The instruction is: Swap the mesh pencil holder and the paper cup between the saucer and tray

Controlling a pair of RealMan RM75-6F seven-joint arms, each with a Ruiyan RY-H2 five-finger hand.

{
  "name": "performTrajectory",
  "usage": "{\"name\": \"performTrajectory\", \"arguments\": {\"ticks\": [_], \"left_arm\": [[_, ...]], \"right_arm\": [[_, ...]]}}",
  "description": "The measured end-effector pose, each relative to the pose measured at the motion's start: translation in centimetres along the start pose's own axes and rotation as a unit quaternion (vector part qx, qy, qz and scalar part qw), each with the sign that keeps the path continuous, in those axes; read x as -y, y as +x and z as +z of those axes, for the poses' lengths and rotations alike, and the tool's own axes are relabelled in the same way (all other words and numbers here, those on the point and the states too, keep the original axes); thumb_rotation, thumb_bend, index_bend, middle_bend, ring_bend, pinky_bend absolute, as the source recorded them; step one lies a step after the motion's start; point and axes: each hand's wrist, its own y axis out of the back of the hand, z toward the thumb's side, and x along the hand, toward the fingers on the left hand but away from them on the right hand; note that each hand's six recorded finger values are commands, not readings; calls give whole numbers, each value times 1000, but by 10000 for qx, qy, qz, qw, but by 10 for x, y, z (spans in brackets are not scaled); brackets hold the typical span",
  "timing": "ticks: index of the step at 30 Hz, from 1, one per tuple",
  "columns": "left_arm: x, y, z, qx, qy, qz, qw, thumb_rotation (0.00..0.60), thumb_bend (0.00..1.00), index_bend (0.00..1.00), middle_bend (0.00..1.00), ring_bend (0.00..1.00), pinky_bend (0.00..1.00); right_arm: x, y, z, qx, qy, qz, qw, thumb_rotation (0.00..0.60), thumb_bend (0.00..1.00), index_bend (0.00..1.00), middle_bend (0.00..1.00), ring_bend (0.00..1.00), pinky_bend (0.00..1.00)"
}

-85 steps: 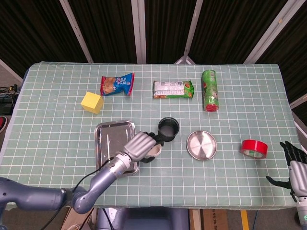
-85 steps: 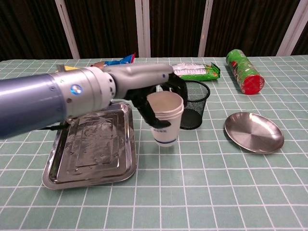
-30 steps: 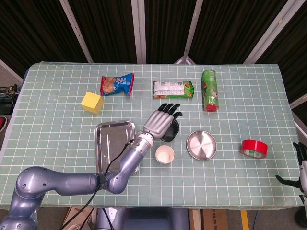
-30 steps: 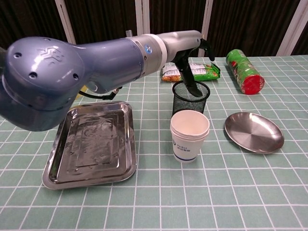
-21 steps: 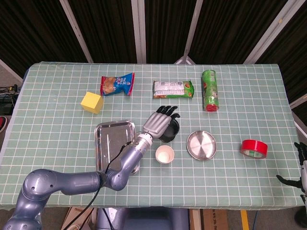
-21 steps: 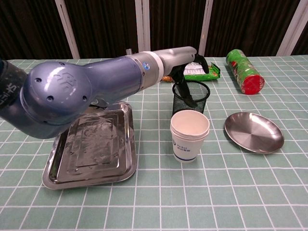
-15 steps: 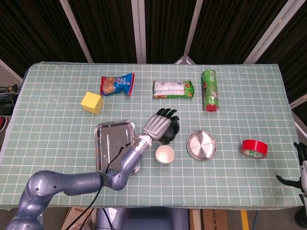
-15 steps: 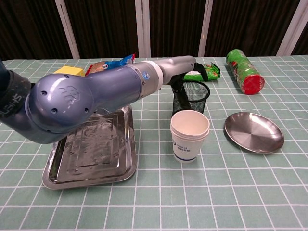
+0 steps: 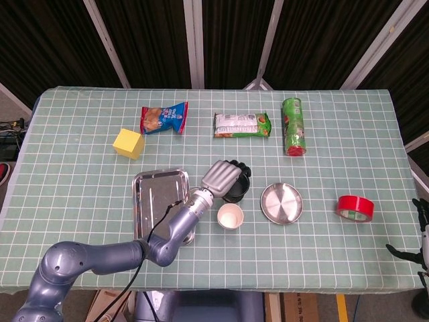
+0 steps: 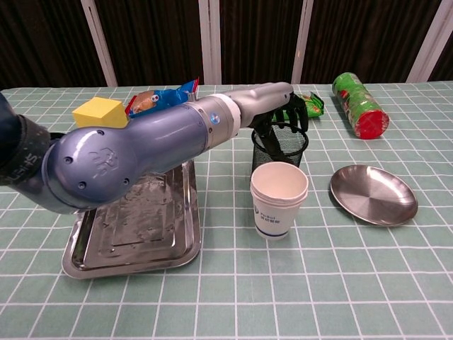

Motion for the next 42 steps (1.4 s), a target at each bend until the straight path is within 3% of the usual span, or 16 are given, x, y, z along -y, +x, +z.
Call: {"name": "performTrajectory", "arguments": {"ticks": [10, 15, 20, 25, 31, 42], "left_arm": [[-33, -6, -11, -73, 25, 495, 9987, 600, 485, 428, 436, 353, 496], [-59, -26, -17, 50, 4, 673, 9977, 600, 428, 424, 380, 313, 451], [-81, -75, -38, 124, 23, 559, 9984, 600, 392, 412, 344, 289, 443], [-92, -141, -78, -122, -167, 255, 9995, 600, 392, 404, 341, 289, 440], [-80, -183, -111, -302, -518, 32, 9982, 600, 392, 403, 339, 289, 449], [-42, -194, -145, -273, -573, -302, 9975, 600, 359, 397, 296, 275, 436]], "right_arm": [[0, -2, -1, -34, -95, 39, 9999, 600, 0, 0, 0, 13, 0], [0, -2, -1, -41, -107, 63, 9999, 600, 0, 0, 0, 13, 0], [2, 0, 1, -79, -93, 102, 9999, 600, 0, 0, 0, 13, 0], [5, 2, 5, -126, -68, 140, 9998, 600, 0, 0, 0, 13, 0], [5, 3, 7, -140, -25, 120, 9998, 600, 0, 0, 0, 13, 0], [6, 4, 7, -157, -17, 130, 9998, 600, 0, 0, 0, 13, 0]]}}
